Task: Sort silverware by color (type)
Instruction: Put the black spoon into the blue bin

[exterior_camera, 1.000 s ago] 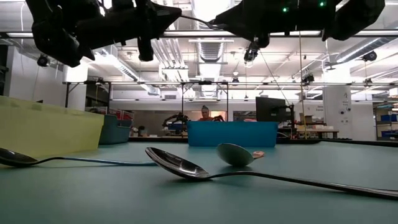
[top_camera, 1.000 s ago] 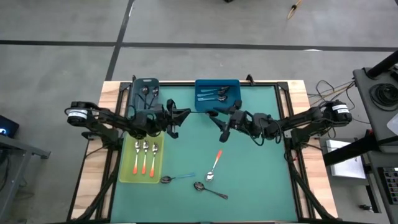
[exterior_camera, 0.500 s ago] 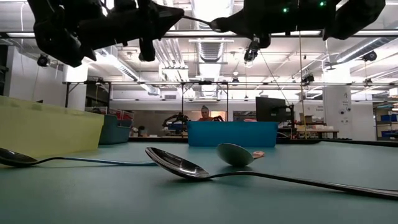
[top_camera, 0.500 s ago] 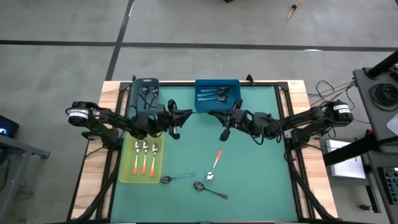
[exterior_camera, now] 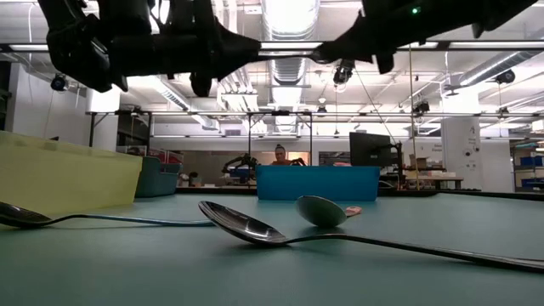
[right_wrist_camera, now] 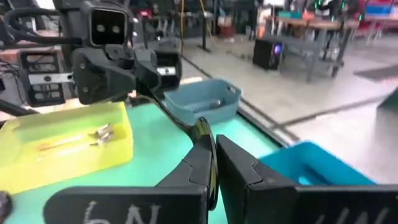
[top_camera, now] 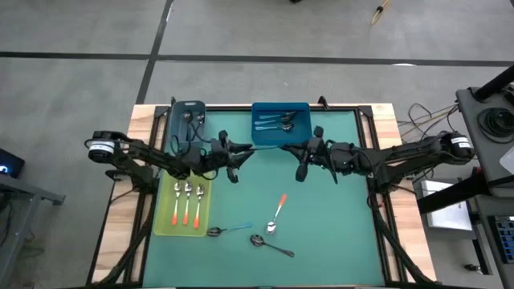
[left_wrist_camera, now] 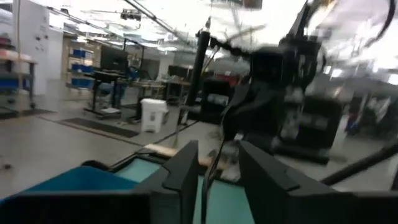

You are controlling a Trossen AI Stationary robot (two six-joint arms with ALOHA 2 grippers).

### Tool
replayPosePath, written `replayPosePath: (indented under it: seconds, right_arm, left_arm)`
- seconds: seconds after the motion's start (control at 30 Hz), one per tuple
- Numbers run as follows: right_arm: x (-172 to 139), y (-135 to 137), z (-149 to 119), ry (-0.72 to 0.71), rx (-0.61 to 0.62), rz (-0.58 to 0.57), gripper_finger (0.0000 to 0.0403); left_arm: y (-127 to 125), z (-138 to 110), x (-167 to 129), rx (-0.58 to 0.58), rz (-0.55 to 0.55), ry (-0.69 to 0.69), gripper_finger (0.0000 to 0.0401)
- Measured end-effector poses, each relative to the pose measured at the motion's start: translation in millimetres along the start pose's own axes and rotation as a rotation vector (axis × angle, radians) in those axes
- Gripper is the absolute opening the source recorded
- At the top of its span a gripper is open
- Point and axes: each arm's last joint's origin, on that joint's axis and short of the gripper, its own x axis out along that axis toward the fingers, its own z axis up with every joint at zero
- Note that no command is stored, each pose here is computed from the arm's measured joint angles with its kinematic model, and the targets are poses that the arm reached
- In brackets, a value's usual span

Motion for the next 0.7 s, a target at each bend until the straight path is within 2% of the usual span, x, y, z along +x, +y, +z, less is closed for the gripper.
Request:
replayPosePath:
  seconds: [0.1, 0.33, 0.47, 0.7]
  right_arm:
    - [-8.5, -3.9, 0.2, 0.054, 0.026, -0.009, 0.0009]
    - [-24.6, -15.6, -5.5, 0.186, 0.065, -0.108, 0.0009]
    - [-24.8, -22.1, -10.1, 0.237, 0.059, -0.141, 0.0009]
    - [-12.3, -31.8, -2.0, 0.387, 0.027, -0.226, 0.0009]
  left_arm:
    - [1.3, -4.1, -0.1, 0.074, 0.035, 0.040, 0.0122]
    - [7.1, -15.2, -1.7, 0.173, 0.176, 0.152, 0.0166]
    - [10.7, -23.1, 2.0, 0.234, 0.314, 0.277, 0.0182]
    - [1.3, -15.5, 31.2, 0.316, 0.327, 0.496, 0.0200]
